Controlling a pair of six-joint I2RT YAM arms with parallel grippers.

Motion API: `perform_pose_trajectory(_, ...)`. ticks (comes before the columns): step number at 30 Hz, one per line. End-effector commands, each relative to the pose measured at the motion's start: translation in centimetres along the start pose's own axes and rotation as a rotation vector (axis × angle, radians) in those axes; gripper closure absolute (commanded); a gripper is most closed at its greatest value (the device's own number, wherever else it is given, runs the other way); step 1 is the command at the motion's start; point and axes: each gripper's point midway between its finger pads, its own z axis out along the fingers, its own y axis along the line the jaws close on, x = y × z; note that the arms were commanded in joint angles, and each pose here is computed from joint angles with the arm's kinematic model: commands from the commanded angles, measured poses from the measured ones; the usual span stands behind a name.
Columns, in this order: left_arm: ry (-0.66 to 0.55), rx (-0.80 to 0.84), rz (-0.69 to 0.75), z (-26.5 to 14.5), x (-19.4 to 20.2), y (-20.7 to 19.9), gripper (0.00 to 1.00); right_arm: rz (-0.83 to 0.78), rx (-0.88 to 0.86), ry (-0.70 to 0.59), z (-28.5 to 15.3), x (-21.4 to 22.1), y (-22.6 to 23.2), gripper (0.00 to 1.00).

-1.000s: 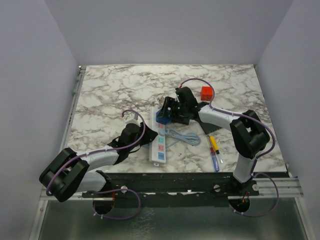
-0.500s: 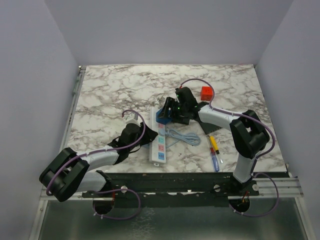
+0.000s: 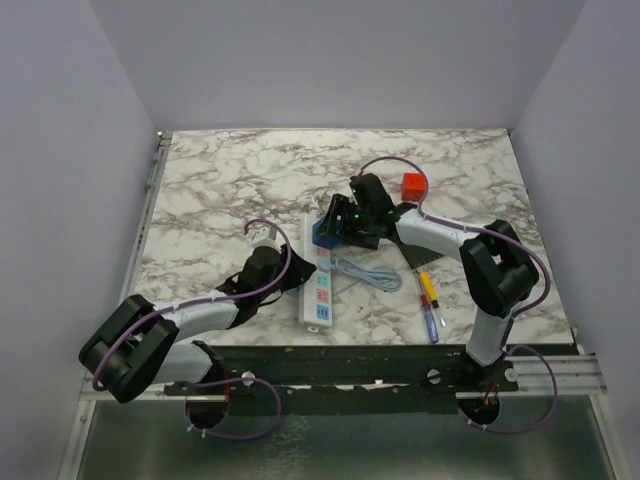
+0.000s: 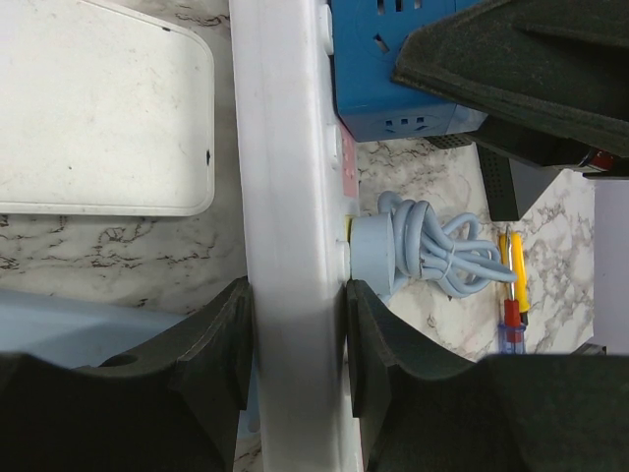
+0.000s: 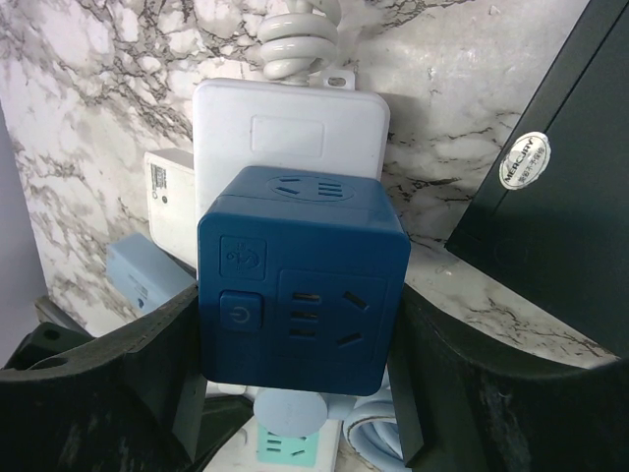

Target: Pull the plug off the socket

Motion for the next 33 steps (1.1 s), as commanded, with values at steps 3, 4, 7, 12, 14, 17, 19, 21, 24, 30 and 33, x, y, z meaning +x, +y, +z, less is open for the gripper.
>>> perform_pose_trajectory(3, 0.094, -0.126, 0.052, -0.8, 2.9, 3.9, 1.00, -0.019, 0.027, -0.016, 0.1, -1.0, -0.2, 1.00)
perform_pose_trajectory(4, 0.096, -0.130, 0.054, -0.8, 3.0, 4.0, 1.00, -0.022, 0.031, -0.017, 0.2, -1.2, -0.3, 1.00)
perform_pose_trajectory(7, 0.097, -0.138, 0.054, -1.0, 3.2, 4.4, 1.00, -0.029, 0.038, -0.015, 0.6, -1.6, -0.6, 1.00)
perform_pose_trajectory(12, 0.090, -0.148, 0.047, -1.3, 3.2, 4.8, 1.00, -0.030, 0.046, -0.020, 1.1, -2.6, -1.2, 1.00)
perform_pose_trajectory(14, 0.087, -0.151, 0.045, -1.3, 3.2, 4.9, 1.00, -0.032, 0.046, -0.022, 1.3, -2.9, -1.3, 1.00)
perform_pose_trajectory(17, 0.087, -0.157, 0.042, -1.4, 3.3, 5.2, 1.00, -0.029, 0.046, -0.023, 1.5, -3.3, -1.5, 1.00)
perform_pose_trajectory(19, 0.086, -0.162, 0.042, -1.4, 3.3, 5.3, 1.00, -0.027, 0.044, -0.026, 1.7, -3.6, -1.5, 1.00)
perform_pose_trajectory(21, 0.085, -0.164, 0.042, -1.5, 3.4, 5.5, 1.00, -0.026, 0.046, -0.031, 1.8, -4.0, -1.6, 1.00)
perform_pose_trajectory(24, 0.085, -0.164, 0.041, -1.5, 3.4, 5.5, 1.00, -0.022, 0.049, -0.040, 1.9, -4.5, -1.8, 1.00)
perform_pose_trajectory(30, 0.080, -0.166, 0.048, -1.6, 3.4, 5.6, 1.00, -0.026, 0.050, -0.056, 2.2, -5.6, -1.9, 1.00)
perform_pose_trajectory(33, 0.081, -0.168, 0.053, -1.6, 3.4, 5.8, 1.00, -0.025, 0.047, -0.062, 2.3, -6.1, -1.8, 1.00)
